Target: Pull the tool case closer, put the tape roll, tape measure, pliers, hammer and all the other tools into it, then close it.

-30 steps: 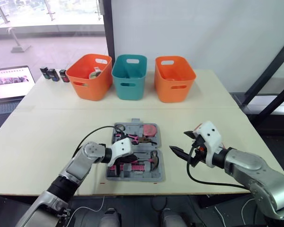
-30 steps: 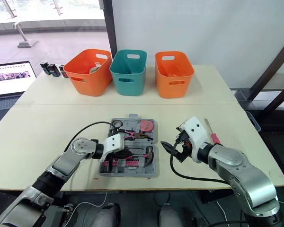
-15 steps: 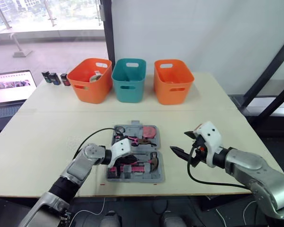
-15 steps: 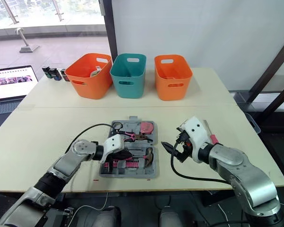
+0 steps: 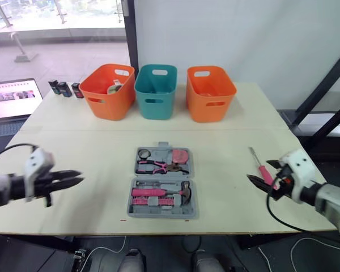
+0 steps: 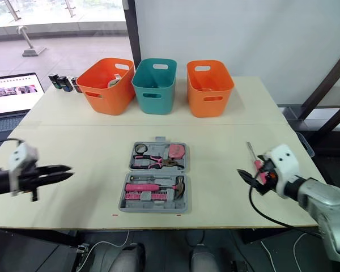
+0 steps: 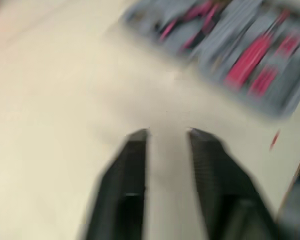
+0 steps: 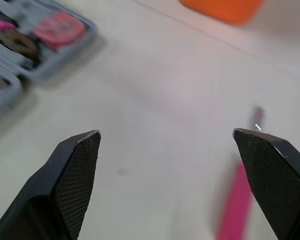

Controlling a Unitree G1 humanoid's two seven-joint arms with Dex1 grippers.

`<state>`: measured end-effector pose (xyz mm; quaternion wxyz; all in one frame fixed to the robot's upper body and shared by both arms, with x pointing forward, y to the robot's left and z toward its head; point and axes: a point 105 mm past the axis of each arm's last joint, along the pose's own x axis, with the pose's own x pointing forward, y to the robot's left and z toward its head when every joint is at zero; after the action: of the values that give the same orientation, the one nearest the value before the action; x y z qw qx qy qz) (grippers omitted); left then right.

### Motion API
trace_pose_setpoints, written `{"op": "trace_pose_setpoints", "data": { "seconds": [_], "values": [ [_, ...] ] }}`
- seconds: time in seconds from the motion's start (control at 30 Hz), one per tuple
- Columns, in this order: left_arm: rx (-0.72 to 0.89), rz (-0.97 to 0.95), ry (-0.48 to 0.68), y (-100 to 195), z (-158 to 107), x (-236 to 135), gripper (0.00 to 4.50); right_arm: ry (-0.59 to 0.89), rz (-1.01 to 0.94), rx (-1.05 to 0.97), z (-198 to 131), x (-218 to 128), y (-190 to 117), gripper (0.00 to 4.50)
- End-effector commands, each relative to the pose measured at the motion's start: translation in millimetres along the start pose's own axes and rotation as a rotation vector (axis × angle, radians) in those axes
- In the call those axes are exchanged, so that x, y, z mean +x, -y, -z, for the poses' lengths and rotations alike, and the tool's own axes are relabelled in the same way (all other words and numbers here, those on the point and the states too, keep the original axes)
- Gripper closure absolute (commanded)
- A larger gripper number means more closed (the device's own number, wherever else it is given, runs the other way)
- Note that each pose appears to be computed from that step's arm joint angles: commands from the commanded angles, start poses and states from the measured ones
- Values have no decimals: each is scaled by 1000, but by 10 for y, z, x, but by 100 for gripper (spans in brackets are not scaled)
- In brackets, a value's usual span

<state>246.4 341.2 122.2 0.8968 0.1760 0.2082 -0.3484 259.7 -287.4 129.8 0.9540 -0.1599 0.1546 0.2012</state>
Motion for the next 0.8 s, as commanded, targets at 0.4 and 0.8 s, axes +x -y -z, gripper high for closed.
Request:
{"op": "trace_pose_setpoints", "data": {
  "seconds": [0.4, 0.8],
  "values": [
    [-60, -258, -94, -124, 716, -547, 2, -184, 129, -5, 458, -405, 352, 0],
    [-7, 16, 99, 380, 104, 130, 2, -149, 157, 95, 98, 34, 106, 0]
  ]
}}
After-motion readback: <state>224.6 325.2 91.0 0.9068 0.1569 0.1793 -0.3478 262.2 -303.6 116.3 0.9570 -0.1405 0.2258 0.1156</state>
